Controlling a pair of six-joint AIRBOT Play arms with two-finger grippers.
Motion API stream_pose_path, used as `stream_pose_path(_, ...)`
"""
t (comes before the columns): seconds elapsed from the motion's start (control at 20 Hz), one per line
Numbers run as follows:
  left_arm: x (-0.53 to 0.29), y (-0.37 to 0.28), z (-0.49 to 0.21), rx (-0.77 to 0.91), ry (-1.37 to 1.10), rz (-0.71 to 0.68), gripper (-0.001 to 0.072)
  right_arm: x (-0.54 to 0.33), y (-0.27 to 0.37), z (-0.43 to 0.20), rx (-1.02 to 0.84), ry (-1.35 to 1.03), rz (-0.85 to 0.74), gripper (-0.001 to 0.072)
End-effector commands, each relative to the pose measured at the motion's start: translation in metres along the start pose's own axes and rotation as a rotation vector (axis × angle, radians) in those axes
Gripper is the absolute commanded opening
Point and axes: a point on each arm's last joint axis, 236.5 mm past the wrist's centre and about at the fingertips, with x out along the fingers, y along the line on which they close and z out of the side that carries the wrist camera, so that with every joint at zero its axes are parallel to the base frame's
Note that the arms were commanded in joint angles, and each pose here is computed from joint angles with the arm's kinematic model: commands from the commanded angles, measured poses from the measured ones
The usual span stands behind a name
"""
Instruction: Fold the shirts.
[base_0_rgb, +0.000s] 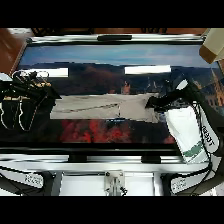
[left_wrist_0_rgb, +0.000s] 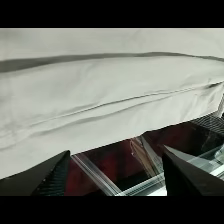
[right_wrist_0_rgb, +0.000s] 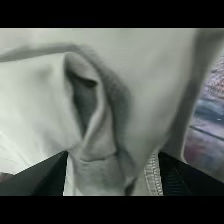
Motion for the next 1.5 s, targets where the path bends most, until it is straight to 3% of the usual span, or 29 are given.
stream_pose_path(0.0,0.007,-0.010,-0.004,0.027,0.020,-0.001,0.0658,0.021,0.006,-0.004,0.008,0.032,-0.005,0.0659)
stream_pose_path(0.05,0.009,-0.012,-0.005,0.033,0.026,-0.001,0.0658,0.027,0.011,-0.007,0.006,0.046,-0.005,0.0655)
stream_pose_path(0.1,0.012,-0.015,-0.006,0.041,0.033,-0.001,0.0658,0.031,0.016,-0.009,-0.004,0.056,-0.005,0.0543)
stream_pose_path(0.2,0.018,-0.023,-0.009,0.059,0.048,-0.001,0.0657,0.034,0.023,-0.009,-0.010,0.057,0.000,0.0112)
stream_pose_path(0.25,0.022,-0.027,-0.011,0.070,0.058,-0.001,0.0657,0.032,0.031,-0.009,0.001,0.054,0.029,0.0068)
stream_pose_path(0.3,0.026,-0.032,-0.013,0.082,0.068,-0.002,0.0651,0.027,0.038,-0.007,0.008,0.042,0.059,0.0068)
stream_pose_path(0.35,0.031,-0.039,-0.016,0.095,0.079,-0.008,0.0544,0.017,0.049,-0.003,-0.004,0.017,0.090,0.0067)
stream_pose_path(0.4,0.038,-0.049,-0.019,0.112,0.093,-0.019,0.0271,0.003,0.059,0.000,-0.016,-0.013,0.109,0.0067)
stream_pose_path(0.45,0.045,-0.062,-0.022,0.135,0.103,-0.038,0.0102,-0.013,0.070,0.002,-0.031,-0.042,0.127,0.0067)
stream_pose_path(0.55,0.067,-0.101,-0.022,0.191,0.085,-0.101,0.0044,-0.047,0.091,-0.005,-0.078,-0.075,0.146,0.0067)
stream_pose_path(0.85,0.168,-0.203,-0.054,0.384,0.050,-0.141,0.0038,-0.143,0.138,-0.063,-0.152,-0.107,0.168,0.0067)
stream_pose_path(1.3,0.290,-0.266,-0.190,0.402,0.291,-0.217,0.0037,-0.225,0.176,-0.120,-0.170,-0.256,0.186,0.0067)
stream_pose_path(1.45,0.285,-0.271,-0.180,0.402,0.250,-0.223,0.0037,-0.228,0.179,-0.121,-0.169,-0.264,0.197,0.0067)
